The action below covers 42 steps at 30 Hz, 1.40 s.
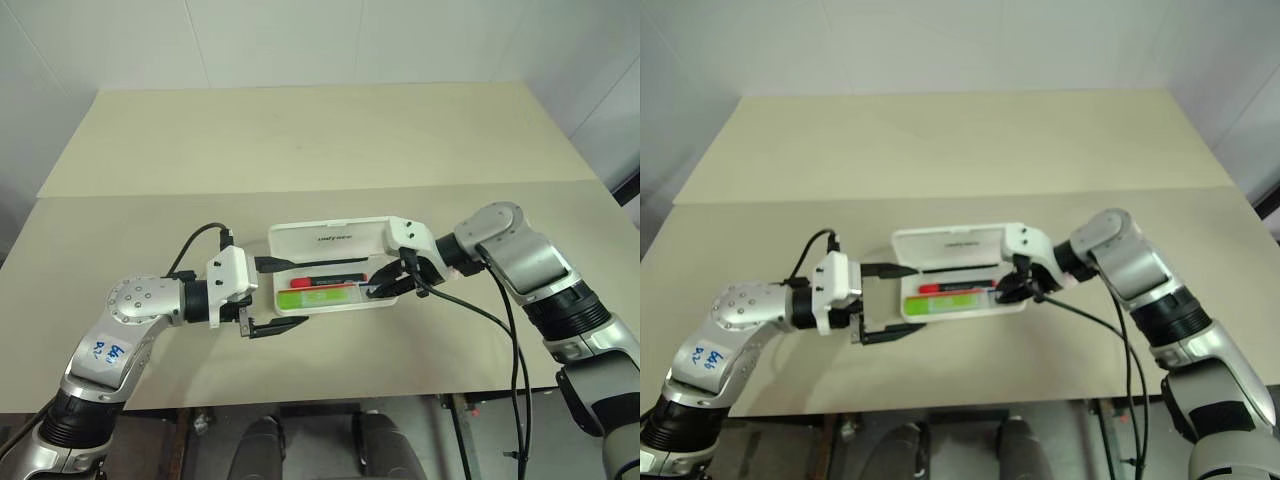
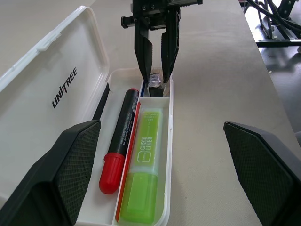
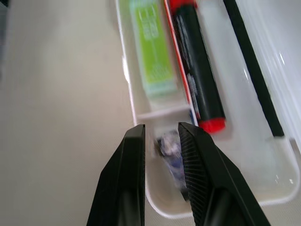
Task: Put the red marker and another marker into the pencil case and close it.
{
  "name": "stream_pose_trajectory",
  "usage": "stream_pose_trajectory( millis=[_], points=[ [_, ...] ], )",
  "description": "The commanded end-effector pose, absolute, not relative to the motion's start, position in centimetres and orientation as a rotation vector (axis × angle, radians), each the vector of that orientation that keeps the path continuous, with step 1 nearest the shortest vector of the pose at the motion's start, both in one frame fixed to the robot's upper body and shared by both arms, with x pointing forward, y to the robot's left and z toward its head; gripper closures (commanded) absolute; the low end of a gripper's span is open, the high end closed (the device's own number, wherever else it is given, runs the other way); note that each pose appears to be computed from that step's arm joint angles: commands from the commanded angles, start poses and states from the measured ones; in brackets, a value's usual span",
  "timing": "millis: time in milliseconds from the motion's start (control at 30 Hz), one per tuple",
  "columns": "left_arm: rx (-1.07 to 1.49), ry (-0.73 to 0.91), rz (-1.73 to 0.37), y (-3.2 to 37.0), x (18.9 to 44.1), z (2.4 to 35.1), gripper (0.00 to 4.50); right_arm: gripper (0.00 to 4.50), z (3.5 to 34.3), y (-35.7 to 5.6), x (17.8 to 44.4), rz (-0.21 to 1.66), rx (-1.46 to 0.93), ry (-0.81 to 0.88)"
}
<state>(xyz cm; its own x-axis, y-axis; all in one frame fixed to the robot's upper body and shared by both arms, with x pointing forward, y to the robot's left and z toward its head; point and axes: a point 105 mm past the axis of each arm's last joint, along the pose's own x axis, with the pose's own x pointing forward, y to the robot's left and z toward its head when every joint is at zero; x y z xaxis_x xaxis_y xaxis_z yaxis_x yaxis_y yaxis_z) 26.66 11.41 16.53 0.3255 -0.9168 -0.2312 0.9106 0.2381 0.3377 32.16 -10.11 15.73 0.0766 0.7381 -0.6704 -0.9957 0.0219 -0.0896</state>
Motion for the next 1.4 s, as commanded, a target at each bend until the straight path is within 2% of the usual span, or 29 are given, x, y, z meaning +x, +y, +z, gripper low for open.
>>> stream_pose_trajectory(
  millis=[33, 267, 400, 500, 633, 733, 767, 867, 1100, 1233, 1400],
  points=[
    [0.466, -0.058, -1.242, 11.5, 26.3, 17.5, 0.0, 3.31, 18.3, -9.5, 31.7, 1.461, -0.61, 0.427],
    [0.466, -0.055, -1.238, 11.7, 26.2, 17.5, 0.0, 3.31, 20.2, -10.7, 30.2, 1.452, -0.55, 0.397],
    [0.464, -0.05, -1.231, 12.2, 26.2, 17.4, 0.0, 3.31, 20.4, -13.0, 29.3, 1.353, -0.533, 0.395],
    [0.461, -0.047, -1.221, 12.7, 26.1, 17.5, 0.0, 2.73, 20.7, -14.3, 28.6, 1.296, -0.539, 0.278],
    [0.457, -0.042, -1.214, 13.4, 26.3, 17.5, 0.0, 1.32, 21.7, -15.1, 26.9, 1.259, -0.536, -0.022],
    [0.46, -0.044, -1.215, 13.7, 26.5, 17.5, 0.0, 0.2, 21.5, -16.0, 26.5, 1.189, -0.532, -0.102],
    [0.46, -0.053, -1.214, 13.8, 26.7, 17.8, 0.0, 0.05, 20.8, -16.2, 26.1, 1.187, -0.557, -0.107],
    [0.448, -0.082, -1.204, 14.2, 27.3, 18.5, 0.0, 0.05, 19.9, -16.2, 24.9, 1.211, -0.535, -0.129],
    [0.432, -0.113, -1.21, 14.8, 27.6, 19.7, 0.0, 0.05, 20.5, -15.3, 24.8, 1.198, -0.519, -0.235],
    [0.411, -0.118, -1.244, 15.0, 26.7, 20.1, 0.92, 0.0, 20.9, -15.2, 25.2, 1.189, -0.506, -0.265],
    [0.413, -0.11, -1.255, 15.2, 26.0, 20.1, 2.67, 0.0, 20.3, -14.9, 25.3, 1.22, -0.508, -0.263]
  ],
)
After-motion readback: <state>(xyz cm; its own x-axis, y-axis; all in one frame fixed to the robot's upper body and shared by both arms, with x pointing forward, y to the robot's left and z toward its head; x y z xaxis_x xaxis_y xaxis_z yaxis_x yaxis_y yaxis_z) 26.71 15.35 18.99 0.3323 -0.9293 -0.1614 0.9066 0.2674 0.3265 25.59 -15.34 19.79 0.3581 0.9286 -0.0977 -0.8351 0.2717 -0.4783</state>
